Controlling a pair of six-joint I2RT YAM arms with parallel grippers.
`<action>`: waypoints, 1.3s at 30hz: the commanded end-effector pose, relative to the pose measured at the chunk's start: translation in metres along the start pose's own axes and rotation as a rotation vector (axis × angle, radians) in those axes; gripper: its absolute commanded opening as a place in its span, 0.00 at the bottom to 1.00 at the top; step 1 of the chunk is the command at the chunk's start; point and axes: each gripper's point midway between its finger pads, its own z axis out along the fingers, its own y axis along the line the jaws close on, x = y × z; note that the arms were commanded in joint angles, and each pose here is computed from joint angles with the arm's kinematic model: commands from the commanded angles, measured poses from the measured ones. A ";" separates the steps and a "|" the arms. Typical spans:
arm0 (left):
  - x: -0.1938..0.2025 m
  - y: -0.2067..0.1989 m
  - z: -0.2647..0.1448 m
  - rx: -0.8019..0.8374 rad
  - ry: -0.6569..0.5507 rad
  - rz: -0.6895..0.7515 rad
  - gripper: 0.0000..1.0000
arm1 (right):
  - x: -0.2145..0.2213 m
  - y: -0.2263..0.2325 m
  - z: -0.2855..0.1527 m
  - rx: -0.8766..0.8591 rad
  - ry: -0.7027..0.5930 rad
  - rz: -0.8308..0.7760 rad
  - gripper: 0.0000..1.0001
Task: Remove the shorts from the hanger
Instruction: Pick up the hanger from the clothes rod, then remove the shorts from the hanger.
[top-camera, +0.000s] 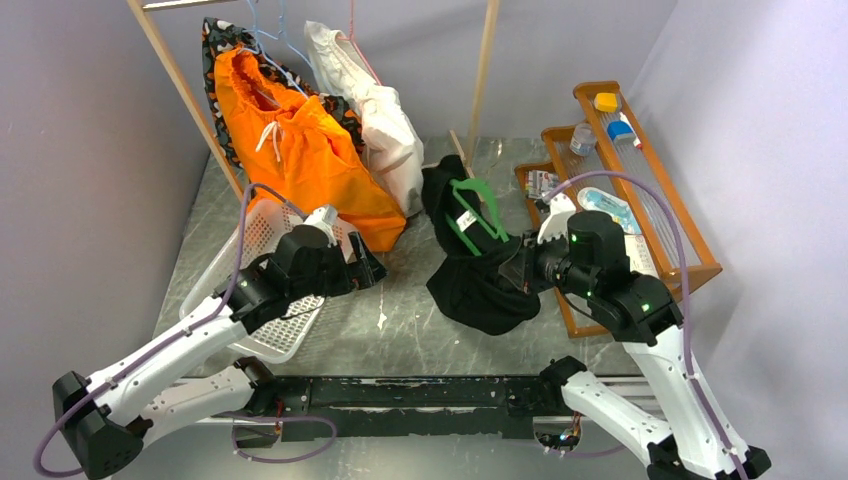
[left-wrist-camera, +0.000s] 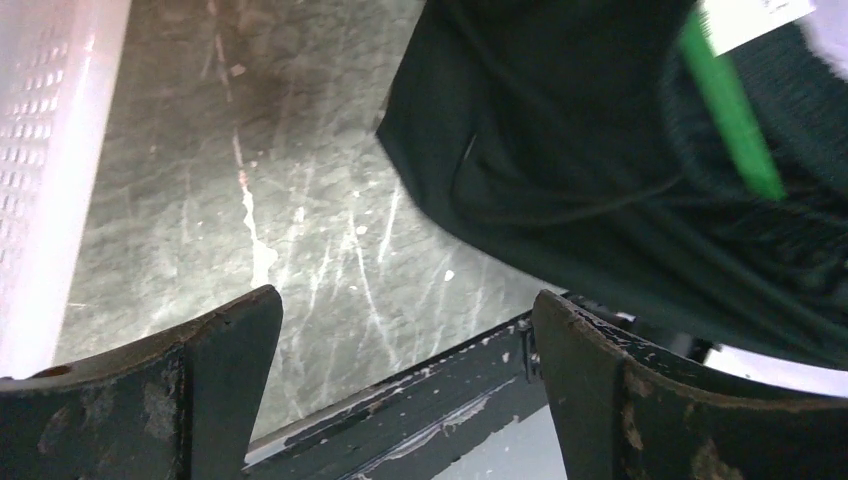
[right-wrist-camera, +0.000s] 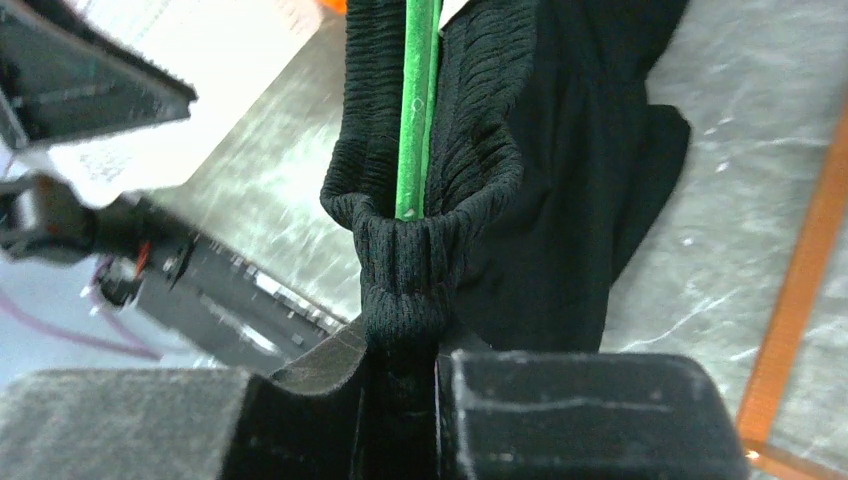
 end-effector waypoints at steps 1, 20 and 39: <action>-0.021 -0.045 -0.023 0.182 -0.057 -0.015 1.00 | 0.014 0.042 -0.022 -0.246 0.106 -0.055 0.00; -0.012 -0.069 -0.025 0.284 0.031 0.080 0.80 | 0.044 0.103 -0.061 -0.725 0.230 -0.168 0.00; -0.049 0.043 -0.057 -0.312 -0.193 0.073 0.07 | 0.057 0.095 -0.038 -0.700 0.294 -0.134 0.00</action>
